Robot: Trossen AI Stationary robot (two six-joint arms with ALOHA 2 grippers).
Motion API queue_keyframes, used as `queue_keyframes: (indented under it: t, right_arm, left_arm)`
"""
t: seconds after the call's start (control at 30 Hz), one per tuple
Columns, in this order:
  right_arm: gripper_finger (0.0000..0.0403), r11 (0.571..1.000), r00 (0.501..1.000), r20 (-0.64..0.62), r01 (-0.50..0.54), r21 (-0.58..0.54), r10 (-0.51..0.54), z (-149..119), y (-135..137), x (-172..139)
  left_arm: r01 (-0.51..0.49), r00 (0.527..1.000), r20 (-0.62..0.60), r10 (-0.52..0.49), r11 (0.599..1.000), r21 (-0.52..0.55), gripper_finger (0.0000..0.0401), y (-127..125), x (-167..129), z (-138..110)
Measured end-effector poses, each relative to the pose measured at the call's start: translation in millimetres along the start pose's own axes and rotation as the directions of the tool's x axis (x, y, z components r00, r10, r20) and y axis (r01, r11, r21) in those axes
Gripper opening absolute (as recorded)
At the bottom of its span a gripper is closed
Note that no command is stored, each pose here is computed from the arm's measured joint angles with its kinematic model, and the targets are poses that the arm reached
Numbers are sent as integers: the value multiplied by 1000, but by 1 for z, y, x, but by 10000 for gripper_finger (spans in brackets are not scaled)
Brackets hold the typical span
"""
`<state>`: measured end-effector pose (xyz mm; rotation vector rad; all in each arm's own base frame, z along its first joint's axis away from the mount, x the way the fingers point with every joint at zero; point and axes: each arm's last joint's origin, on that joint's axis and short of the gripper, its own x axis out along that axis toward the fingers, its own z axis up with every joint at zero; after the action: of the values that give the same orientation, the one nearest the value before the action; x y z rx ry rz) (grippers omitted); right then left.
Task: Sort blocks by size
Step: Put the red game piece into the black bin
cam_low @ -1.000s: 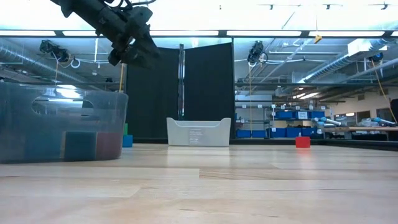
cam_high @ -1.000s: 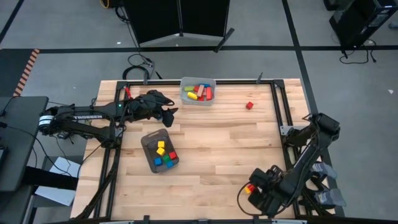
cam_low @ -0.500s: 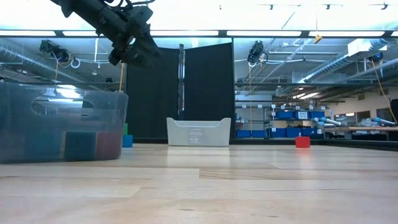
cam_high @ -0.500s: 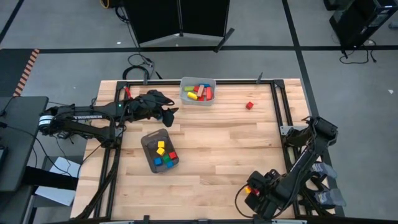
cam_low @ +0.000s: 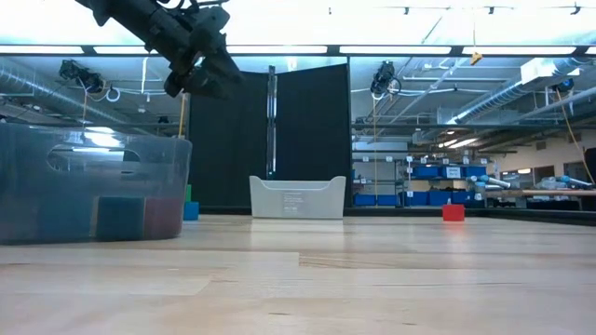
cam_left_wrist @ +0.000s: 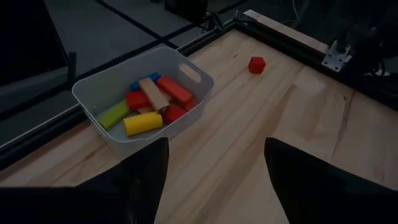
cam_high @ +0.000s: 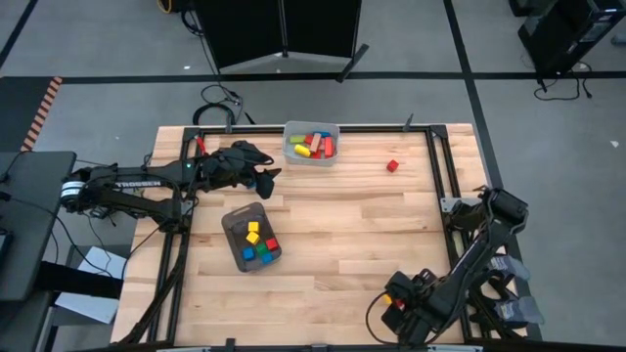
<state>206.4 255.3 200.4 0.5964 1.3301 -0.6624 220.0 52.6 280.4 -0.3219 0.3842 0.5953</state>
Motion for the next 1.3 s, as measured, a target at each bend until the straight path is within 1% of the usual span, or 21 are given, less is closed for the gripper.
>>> queue_keyframes:
  t: [0.23, 0.33, 0.5, 0.83, 0.9, 1.07, 1.2, 1.3]
  right_arm:
    - [337, 1000, 1000, -8, 23, -4, -23, -1, 3, 7]
    - [333, 999, 999, -15, 41, -6, -41, -2, 4, 13]
    - [310, 998, 998, -28, 63, -24, -63, -4, 6, 20]
    - [249, 997, 997, -25, 72, -16, -72, -2, 4, 22]
    - [239, 998, 998, -28, 60, -14, -61, -2, 5, 25]
    - [224, 999, 999, -37, 40, -11, -40, -3, 4, 32]
    - [214, 999, 998, -38, 48, -7, -48, -1, 3, 33]
    - [199, 999, 998, -37, 49, -10, -49, -1, 3, 33]
  left_arm:
    - [1, 1000, 3, -1, 1000, 0, 272, 0, 0, 0]
    - [1, 1000, 3, -1, 1000, 0, 272, 0, 0, 0]
    - [1, 1000, 3, -1, 1000, 1, 272, 0, 0, 0]
    - [1, 1000, 3, -1, 1000, 2, 272, 0, 0, 0]
    - [1, 1000, 3, -1, 1000, 4, 272, 0, 0, 0]
    - [1, 1000, 3, -1, 1000, 23, 272, 0, 0, 0]
    - [1, 1000, 2, -1, 1000, 24, 272, 0, 0, 0]
    - [1, 1000, 2, -1, 1000, 24, 272, 0, 0, 0]
